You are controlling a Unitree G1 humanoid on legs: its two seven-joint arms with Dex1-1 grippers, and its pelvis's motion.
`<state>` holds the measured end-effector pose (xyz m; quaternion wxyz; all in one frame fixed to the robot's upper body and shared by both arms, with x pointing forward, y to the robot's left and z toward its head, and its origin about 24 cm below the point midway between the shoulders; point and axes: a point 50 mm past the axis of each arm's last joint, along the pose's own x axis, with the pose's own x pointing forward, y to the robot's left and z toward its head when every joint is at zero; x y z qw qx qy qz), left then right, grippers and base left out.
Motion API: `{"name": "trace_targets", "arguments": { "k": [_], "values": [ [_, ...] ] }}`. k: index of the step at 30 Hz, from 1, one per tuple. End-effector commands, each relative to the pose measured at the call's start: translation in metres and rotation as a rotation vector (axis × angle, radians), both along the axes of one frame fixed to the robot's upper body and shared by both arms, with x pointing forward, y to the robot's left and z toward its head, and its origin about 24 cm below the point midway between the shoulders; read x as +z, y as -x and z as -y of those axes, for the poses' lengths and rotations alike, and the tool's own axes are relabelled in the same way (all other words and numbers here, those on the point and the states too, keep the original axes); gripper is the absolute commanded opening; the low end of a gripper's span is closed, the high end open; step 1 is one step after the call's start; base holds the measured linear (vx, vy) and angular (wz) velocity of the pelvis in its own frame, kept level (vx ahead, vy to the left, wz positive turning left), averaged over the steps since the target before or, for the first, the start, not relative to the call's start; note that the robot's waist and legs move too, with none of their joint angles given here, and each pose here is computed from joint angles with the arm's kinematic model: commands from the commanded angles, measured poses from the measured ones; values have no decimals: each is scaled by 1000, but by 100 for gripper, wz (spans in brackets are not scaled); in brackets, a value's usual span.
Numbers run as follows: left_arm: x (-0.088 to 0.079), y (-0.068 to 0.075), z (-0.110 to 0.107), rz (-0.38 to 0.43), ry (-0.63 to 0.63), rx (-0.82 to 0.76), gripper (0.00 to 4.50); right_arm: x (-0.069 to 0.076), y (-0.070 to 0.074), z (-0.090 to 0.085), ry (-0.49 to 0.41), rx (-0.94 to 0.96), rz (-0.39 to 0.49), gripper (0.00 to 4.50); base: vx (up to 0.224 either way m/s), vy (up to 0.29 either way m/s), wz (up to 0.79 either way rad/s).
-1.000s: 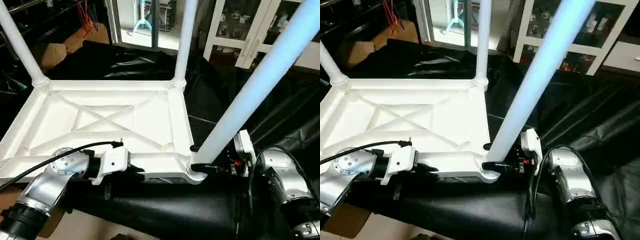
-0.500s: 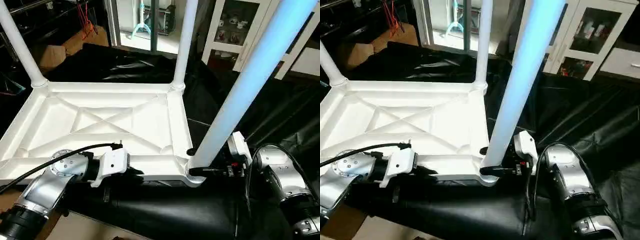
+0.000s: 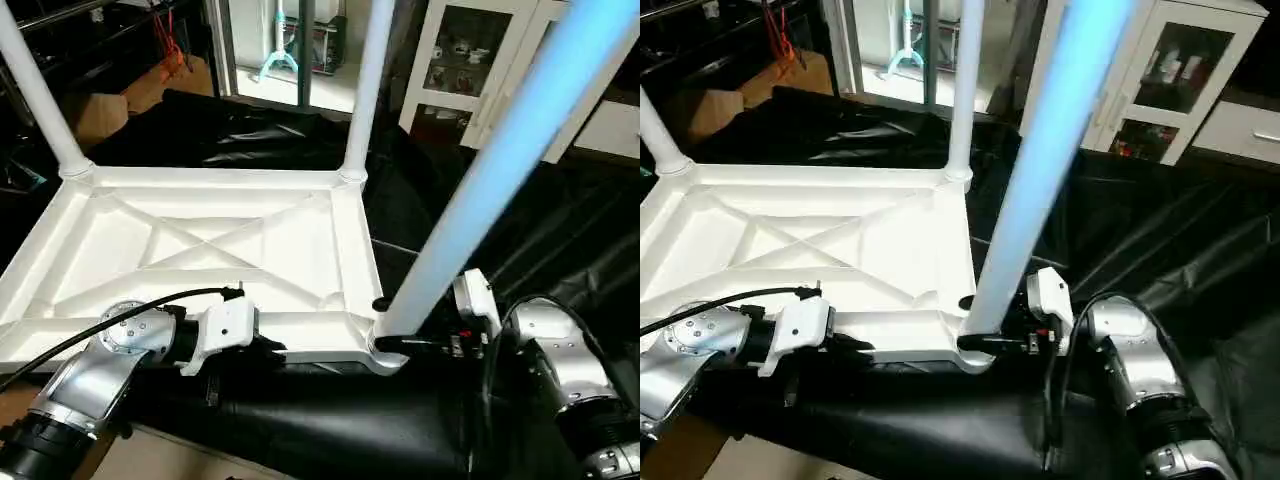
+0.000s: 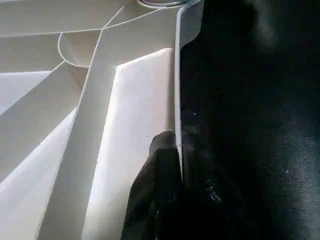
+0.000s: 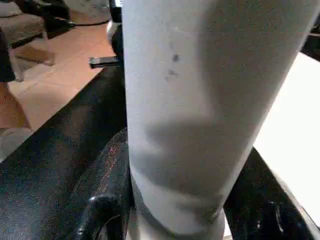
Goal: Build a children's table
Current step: Insert table leg to table base
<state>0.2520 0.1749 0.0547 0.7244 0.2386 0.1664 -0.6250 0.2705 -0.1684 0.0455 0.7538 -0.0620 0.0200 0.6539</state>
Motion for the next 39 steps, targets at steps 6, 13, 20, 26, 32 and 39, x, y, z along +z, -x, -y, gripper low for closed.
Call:
{"name": "trace_targets", "arguments": {
  "k": [6,13,20,26,32,39],
  "values": [
    [-4,-7,21,-63,43,148,0,-57,-11,12,236,-515,-198,192,0,0,0],
    [5,-34,71,-65,118,510,0,-72,-38,-18,183,-1053,-352,192,0,0,0],
    [19,-46,115,-11,177,597,0,-75,-44,-47,20,-1282,-509,191,0,0,0],
    [20,-51,104,21,130,655,0,-67,-49,-55,13,-1288,-460,191,0,0,0],
    [16,-48,97,30,101,627,0,-62,-50,-57,10,-1243,-403,191,0,0,0],
    [10,2,76,-77,92,88,0,-38,-34,-54,-156,-618,-446,191,0,0,0]
  ]
}}
